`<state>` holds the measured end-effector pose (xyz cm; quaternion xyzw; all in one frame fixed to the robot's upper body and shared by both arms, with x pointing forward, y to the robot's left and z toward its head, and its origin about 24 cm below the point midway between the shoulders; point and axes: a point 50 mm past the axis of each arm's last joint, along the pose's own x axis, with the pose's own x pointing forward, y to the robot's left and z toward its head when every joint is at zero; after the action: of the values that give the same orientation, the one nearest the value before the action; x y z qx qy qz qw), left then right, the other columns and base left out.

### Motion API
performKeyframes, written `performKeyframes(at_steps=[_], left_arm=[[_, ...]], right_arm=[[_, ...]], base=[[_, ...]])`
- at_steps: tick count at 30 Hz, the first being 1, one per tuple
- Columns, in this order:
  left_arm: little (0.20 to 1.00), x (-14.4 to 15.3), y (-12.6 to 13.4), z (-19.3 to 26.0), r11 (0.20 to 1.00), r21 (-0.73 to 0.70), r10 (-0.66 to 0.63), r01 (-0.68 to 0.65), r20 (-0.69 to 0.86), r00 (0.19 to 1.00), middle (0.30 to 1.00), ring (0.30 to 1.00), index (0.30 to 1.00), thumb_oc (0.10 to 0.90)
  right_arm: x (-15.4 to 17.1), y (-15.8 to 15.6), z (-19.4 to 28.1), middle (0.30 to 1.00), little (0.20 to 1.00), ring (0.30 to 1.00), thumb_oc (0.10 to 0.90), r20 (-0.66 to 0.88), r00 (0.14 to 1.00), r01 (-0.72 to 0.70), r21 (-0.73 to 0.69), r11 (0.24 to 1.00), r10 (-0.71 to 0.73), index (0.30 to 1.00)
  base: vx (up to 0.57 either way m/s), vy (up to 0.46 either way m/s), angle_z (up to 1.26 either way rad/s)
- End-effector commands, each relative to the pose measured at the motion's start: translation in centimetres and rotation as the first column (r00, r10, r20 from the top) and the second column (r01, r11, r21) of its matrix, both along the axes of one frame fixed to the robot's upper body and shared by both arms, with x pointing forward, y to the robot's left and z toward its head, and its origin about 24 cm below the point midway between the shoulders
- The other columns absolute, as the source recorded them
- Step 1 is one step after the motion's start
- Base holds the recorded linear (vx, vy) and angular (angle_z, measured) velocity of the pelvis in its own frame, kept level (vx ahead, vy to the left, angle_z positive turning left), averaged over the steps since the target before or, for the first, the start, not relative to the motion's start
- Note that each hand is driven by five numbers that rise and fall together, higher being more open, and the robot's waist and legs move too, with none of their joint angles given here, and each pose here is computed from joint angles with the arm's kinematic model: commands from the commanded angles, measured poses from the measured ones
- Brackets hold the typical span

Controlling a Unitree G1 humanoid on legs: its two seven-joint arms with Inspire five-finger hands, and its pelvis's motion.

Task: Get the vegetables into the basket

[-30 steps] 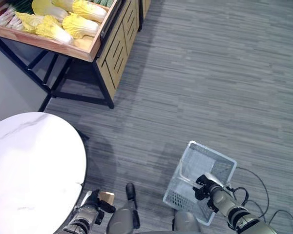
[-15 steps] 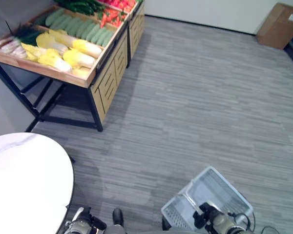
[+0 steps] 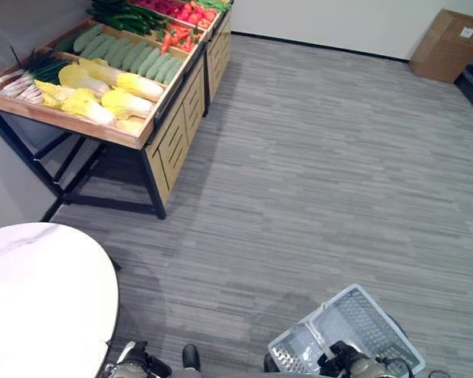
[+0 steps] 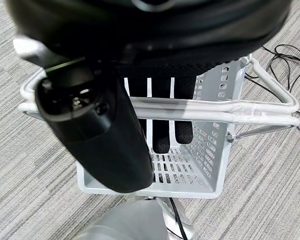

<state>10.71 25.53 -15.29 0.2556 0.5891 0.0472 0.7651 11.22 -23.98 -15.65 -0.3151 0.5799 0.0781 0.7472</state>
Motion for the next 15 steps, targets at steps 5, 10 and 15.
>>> performKeyframes(at_steps=[5,10,15], left_arm=[[1.0,1.85,0.05,0.52,1.0,0.002,-0.004,0.004,0.035,0.999,1.0,1.0,1.0,0.9],[1.0,1.64,0.29,0.52,1.0,0.004,0.015,-0.015,0.028,1.0,1.0,1.0,1.0,0.9],[1.0,1.23,0.31,0.39,0.999,0.006,0.033,-0.033,0.017,0.999,1.0,1.0,1.0,0.9]], right_arm=[[3.01,-1.99,1.55,0.3,0.3,0.3,0.4,0.08,0.997,0.006,-0.03,1.0,-0.003,0.3],[2.59,-2.27,1.49,0.3,0.3,0.3,0.4,0.07,0.997,0.017,-0.03,0.999,-0.015,0.3],[2.68,-2.26,1.52,0.3,0.3,0.3,0.4,0.073,0.997,0.013,-0.034,0.999,-0.011,0.3]], base=[[0.02,0.079,-0.38],[0.16,0.068,0.09],[0.19,-0.046,-0.03]])
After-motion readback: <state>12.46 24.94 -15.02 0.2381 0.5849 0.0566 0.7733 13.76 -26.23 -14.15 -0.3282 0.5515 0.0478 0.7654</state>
